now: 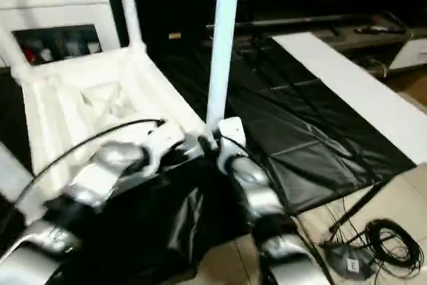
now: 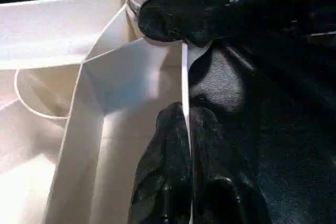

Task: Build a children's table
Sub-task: Rotate leg to tighten

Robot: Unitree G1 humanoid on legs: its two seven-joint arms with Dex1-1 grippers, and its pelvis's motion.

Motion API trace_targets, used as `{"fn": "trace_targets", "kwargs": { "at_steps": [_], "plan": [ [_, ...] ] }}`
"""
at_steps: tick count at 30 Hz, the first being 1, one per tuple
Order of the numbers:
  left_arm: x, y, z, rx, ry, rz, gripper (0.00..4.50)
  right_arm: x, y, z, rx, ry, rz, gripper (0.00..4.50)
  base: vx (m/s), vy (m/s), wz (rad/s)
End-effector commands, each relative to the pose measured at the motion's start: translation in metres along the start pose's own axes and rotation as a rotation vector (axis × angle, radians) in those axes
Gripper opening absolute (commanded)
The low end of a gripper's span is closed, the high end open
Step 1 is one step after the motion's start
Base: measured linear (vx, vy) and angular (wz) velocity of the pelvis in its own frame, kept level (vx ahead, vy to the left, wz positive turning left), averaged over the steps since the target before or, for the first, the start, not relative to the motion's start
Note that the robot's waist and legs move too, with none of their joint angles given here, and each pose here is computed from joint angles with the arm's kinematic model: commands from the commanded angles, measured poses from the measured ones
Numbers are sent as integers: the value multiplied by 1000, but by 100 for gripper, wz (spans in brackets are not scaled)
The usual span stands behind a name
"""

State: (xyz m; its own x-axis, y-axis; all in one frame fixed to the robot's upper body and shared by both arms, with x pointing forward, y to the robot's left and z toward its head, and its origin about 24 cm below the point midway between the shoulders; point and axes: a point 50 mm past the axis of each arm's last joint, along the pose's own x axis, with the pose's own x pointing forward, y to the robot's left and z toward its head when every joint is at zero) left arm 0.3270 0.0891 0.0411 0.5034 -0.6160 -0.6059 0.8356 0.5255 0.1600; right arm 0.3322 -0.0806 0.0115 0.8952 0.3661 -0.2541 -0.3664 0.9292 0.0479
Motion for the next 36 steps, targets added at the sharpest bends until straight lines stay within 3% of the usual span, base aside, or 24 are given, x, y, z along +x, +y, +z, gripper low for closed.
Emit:
{"fn": "trace_targets", "kwargs": {
  "at_steps": [1, 3, 4, 5, 7, 11, 12, 13, 15, 21, 25, 36],
  "plan": [
    [23, -38, -15, -3, 88, -144, 0, 5, 24, 8, -50, -34, 110, 271, 12, -93, 31],
    [21, -36, -18, -1, 98, -141, 0, 3, 30, 11, -27, -76, 169, 271, 68, -113, 13],
    [20, -35, -20, 2, 105, -141, 0, 2, 30, 12, -30, -91, 177, 326, 145, -10, -43],
    [19, -34, -21, 6, 108, -144, 0, 2, 30, 12, -40, -92, 179, 326, 145, -10, -43],
    [16, -31, -24, 12, 114, -146, 0, 2, 24, 14, -60, -98, 161, 343, 39, 4, 11],
    [10, -28, -26, 45, 96, -175, 0, 0, 9, 20, -12, -117, 161, 387, -1, -5, 7],
    [6, -27, -28, 47, 97, -189, 0, -4, 3, 21, -47, -118, 203, 387, 0, 0, 0],
    [0, -26, -31, 60, 90, -215, 0, -10, -7, 20, -144, -111, 265, 387, 0, 0, 0],
    [-5, -25, -33, 58, 89, -233, 0, -16, -15, 19, -191, -99, 313, 387, 29, -2, 2],
    [-24, -22, -42, 77, 78, -323, 0, -44, -35, 12, -275, -58, 554, 387, 31, -1, 2],
    [-43, -27, -45, 107, 19, -468, 0, -67, -42, 8, -264, -20, 775, 387, 0, 0, 0],
    [-59, -21, -48, 113, 28, -530, 0, -69, -52, 10, -352, 25, 839, 387, 0, 0, 0]
  ]
}}
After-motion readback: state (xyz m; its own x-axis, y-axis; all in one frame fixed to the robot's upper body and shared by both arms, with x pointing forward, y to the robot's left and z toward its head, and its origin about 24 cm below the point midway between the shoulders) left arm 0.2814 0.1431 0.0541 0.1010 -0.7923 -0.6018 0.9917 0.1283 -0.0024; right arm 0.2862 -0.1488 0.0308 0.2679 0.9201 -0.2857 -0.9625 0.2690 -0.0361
